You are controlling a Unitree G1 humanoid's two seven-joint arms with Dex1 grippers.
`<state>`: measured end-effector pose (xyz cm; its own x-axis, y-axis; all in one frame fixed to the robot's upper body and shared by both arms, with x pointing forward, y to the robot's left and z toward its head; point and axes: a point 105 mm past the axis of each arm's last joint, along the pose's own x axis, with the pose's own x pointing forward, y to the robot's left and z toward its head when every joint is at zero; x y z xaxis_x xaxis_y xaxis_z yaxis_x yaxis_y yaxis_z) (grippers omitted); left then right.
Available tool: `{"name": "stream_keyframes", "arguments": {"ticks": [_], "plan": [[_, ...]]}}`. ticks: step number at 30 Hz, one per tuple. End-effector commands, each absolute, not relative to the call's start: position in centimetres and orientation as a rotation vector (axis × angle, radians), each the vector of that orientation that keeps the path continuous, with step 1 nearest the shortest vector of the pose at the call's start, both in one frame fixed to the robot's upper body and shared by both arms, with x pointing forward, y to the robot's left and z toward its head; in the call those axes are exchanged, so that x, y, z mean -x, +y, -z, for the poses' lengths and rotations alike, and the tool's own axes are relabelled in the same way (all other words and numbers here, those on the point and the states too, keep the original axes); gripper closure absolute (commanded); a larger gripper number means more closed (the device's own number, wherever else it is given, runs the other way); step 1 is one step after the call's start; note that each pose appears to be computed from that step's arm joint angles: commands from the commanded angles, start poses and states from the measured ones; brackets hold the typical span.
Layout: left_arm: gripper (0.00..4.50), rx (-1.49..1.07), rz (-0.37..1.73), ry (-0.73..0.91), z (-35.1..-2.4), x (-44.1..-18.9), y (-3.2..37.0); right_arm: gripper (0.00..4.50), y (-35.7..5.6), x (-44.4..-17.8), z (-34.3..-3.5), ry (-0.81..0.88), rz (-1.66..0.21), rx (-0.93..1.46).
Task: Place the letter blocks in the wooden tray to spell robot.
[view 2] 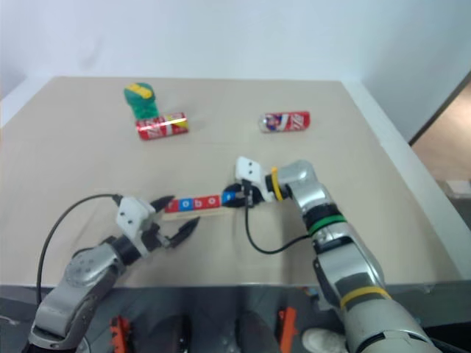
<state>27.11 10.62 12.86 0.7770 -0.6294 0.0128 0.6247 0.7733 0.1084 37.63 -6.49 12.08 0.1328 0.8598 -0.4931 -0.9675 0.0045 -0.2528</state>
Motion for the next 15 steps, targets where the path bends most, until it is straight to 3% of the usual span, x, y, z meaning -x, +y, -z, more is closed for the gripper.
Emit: {"name": "stream_keyframes", "arguments": {"ticks": [1, 2, 3, 4, 15], "plan": [[0.0, -0.118, 0.683, -0.092, -14.1, -26.8, 10.4, 3.29, -6.1, -38.0, -13.3, 0.19, -1.465, 0.636], [0.0, -0.118, 0.684, -0.092, -14.1, -26.8, 10.4, 3.29, -6.1, -38.0, -13.3, 0.194, -1.47, 0.639], [0.0, -0.117, 0.684, -0.092, -14.1, -26.8, 10.4, 2.49, -6.1, -38.0, -13.3, 0.194, -1.472, 0.639], [0.0, -0.117, 0.685, -0.091, -14.1, -26.8, 10.4, 2.22, -6.1, -38.0, -13.2, 0.197, -1.472, 0.636], [0.0, -0.113, 0.761, -0.074, -14.2, -26.3, 10.1, 2.22, -6.0, -38.3, -15.2, 0.146, -1.467, 0.563]]}}
